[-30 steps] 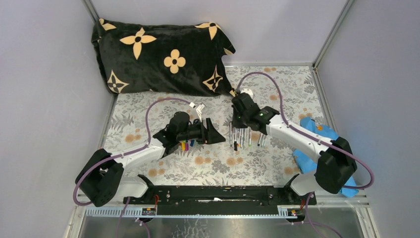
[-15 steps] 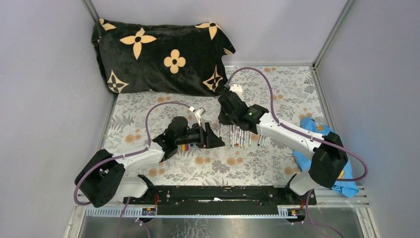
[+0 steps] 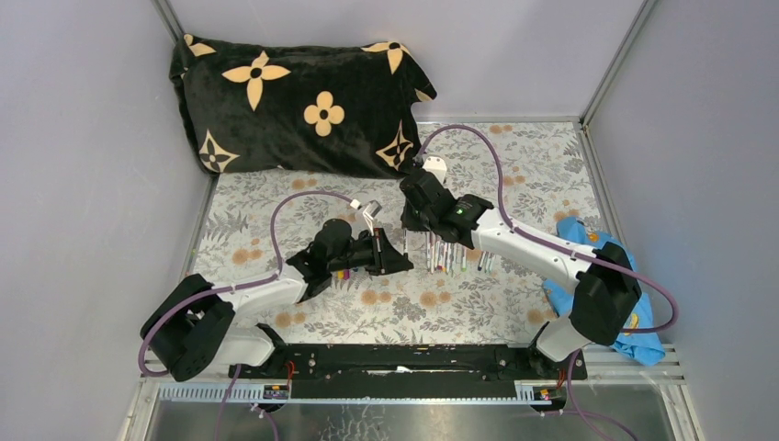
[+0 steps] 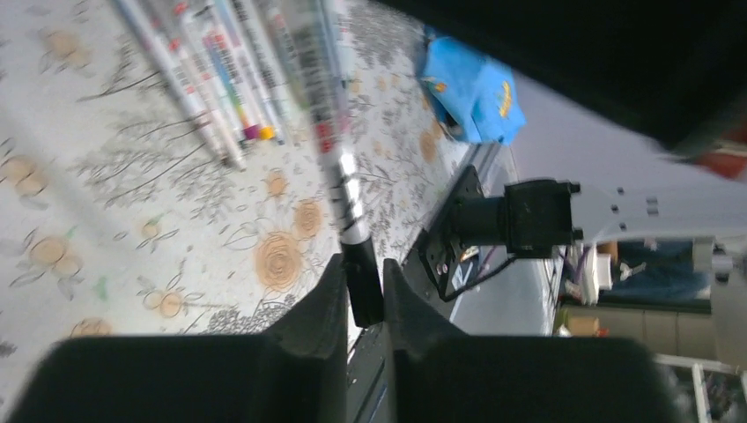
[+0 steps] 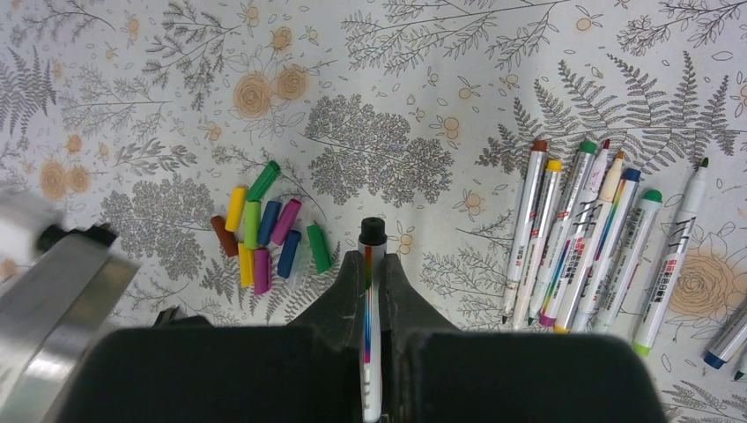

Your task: Open the pen caps

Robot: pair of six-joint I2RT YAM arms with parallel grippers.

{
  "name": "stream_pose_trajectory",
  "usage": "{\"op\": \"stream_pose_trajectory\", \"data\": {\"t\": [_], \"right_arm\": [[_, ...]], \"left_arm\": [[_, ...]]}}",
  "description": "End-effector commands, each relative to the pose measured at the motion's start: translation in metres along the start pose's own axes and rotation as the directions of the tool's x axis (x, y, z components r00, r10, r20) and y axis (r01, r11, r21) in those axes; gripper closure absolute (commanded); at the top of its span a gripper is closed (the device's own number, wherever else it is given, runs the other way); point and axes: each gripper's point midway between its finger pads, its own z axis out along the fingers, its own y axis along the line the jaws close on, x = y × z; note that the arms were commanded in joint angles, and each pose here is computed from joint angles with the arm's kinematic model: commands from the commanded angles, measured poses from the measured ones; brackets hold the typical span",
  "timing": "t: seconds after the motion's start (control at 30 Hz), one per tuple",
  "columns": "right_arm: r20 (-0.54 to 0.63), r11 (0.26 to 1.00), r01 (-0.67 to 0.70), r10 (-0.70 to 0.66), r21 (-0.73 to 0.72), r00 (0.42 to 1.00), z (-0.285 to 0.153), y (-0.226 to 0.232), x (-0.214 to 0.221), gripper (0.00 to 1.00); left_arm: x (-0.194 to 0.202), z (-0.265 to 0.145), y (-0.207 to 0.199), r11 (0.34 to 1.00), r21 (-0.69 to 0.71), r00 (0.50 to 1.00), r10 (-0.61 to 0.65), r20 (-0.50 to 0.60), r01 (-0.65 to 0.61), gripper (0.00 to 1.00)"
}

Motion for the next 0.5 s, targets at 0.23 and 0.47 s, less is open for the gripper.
{"op": "stream_pose_trajectory", "data": {"t": [0.23, 0.47], "right_arm": [[0.076, 0.999, -0.012, 0.016, -0.051, 0.997, -0.018, 0.016, -0.008, 0.89], [0.045, 0.998, 0.028, -0.026, -0.047, 0.999, -0.014, 0.024, 0.018, 0.74]], "left_arm": [[-0.011, -0.007, -0.013, 0.997, 0.023, 0.994, 0.078, 0.08, -0.08, 1.0], [-0.015, -0.009, -0.02, 0.996, 0.024, 0.993, 0.085, 0.078, -0.087, 1.0]]}}
